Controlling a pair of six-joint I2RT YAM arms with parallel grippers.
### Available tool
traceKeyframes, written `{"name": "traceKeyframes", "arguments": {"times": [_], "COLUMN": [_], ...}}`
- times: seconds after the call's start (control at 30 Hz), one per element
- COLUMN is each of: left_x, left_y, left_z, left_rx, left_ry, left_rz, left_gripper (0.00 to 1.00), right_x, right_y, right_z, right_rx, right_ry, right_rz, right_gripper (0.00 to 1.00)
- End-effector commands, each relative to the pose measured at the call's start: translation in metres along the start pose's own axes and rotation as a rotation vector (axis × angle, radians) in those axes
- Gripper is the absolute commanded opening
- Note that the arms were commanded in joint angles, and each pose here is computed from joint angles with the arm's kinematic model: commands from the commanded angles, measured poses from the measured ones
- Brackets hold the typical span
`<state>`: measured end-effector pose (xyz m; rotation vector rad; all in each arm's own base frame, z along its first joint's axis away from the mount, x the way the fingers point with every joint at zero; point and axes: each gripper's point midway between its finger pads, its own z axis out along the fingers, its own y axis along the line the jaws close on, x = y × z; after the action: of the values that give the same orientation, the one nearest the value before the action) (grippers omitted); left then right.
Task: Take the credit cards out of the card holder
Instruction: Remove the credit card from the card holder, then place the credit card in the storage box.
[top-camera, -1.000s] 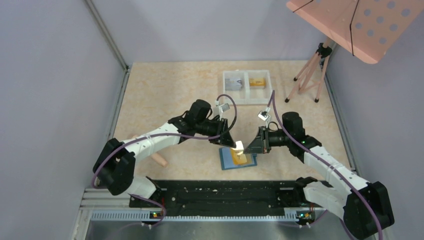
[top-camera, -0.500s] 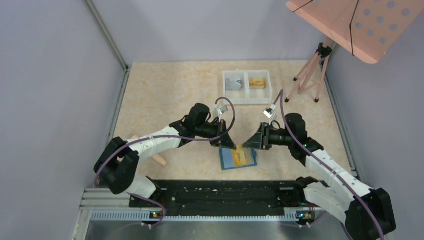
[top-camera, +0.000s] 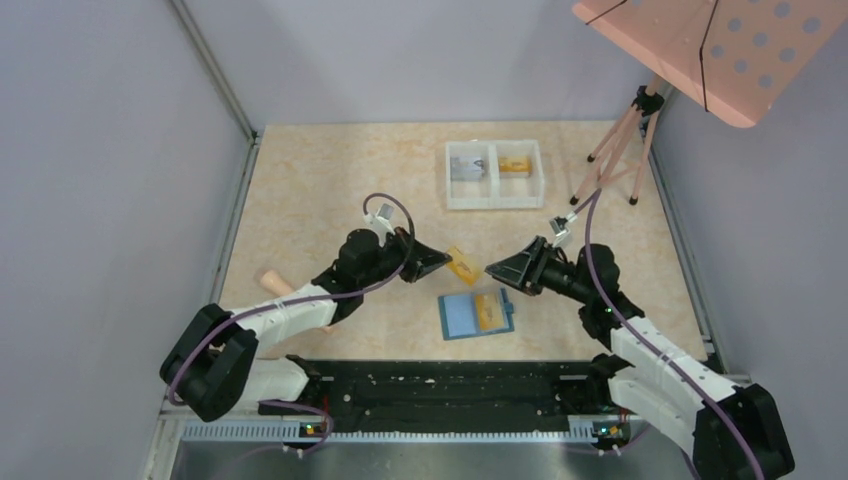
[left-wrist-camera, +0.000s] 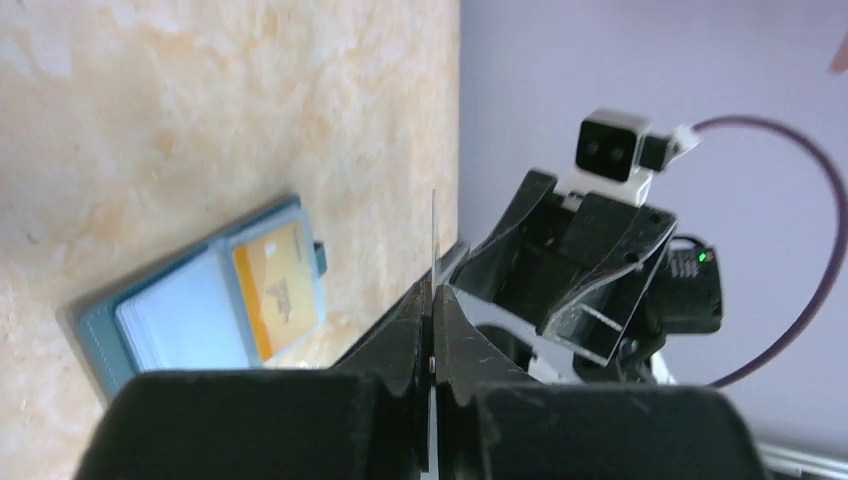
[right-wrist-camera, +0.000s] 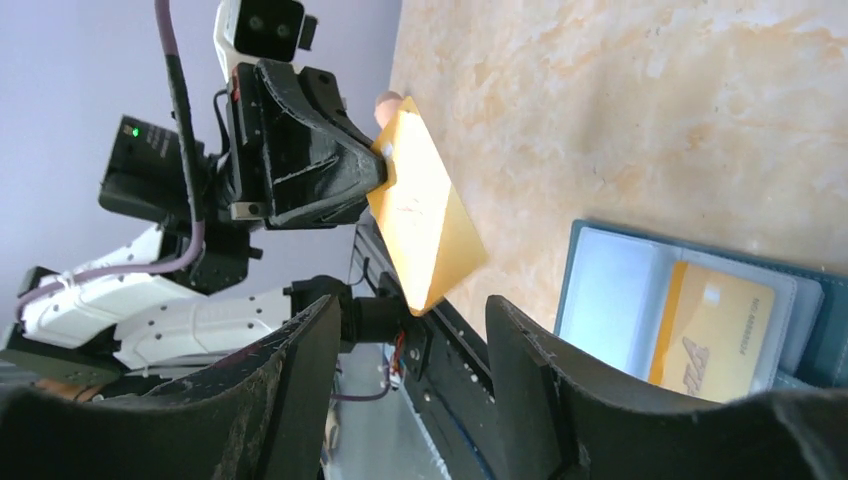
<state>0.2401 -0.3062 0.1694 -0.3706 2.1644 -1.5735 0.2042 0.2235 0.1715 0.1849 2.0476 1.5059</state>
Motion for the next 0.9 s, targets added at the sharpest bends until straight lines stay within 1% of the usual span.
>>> {"name": "traceKeyframes", "arguments": {"times": [0.0,0.13,0.2,0.23,0.27,0.33,0.5,0.63,0.87], "left_x": [-0.039,-0.053,-0.059,-0.06,-0.065,-0.068,-0.067,-0.064,-0.065], "left_y": [-0.039,-0.043,-0.046,-0.048,-0.048,-0.049,-0.056,-0.059,-0.052], "left_z": [-0.008,-0.017,-0.024,-0.027,-0.031,-0.036,-0.042,-0.04,-0.038], "left_rx": [0.143,0.195,0.24,0.273,0.296,0.338,0.414,0.43,0.422], "left_ry": [-0.221,-0.336,-0.397,-0.408,-0.449,-0.481,-0.5,-0.488,-0.496], "left_rz": [-0.07,-0.109,-0.106,-0.104,-0.113,-0.121,-0.114,-0.106,-0.125], "left_gripper": [0.0,0.0,0.0,0.0,0.0,0.0,0.0,0.0,0.0], "right_x": [-0.022,-0.029,-0.028,-0.028,-0.027,-0.027,-0.03,-0.03,-0.027], "right_y": [0.028,0.037,0.041,0.042,0.044,0.049,0.059,0.066,0.069], "right_z": [0.006,0.014,0.021,0.025,0.029,0.037,0.053,0.06,0.064], "right_rx": [-0.106,-0.137,-0.144,-0.152,-0.159,-0.181,-0.224,-0.258,-0.272], "right_ry": [-0.093,-0.128,-0.123,-0.118,-0.11,-0.1,-0.087,-0.072,-0.051], "right_rz": [-0.018,-0.018,-0.025,-0.03,-0.033,-0.035,-0.033,-0.043,-0.041], "right_gripper": [0.55,0.52,0.51,0.5,0.49,0.46,0.4,0.35,0.34]}}
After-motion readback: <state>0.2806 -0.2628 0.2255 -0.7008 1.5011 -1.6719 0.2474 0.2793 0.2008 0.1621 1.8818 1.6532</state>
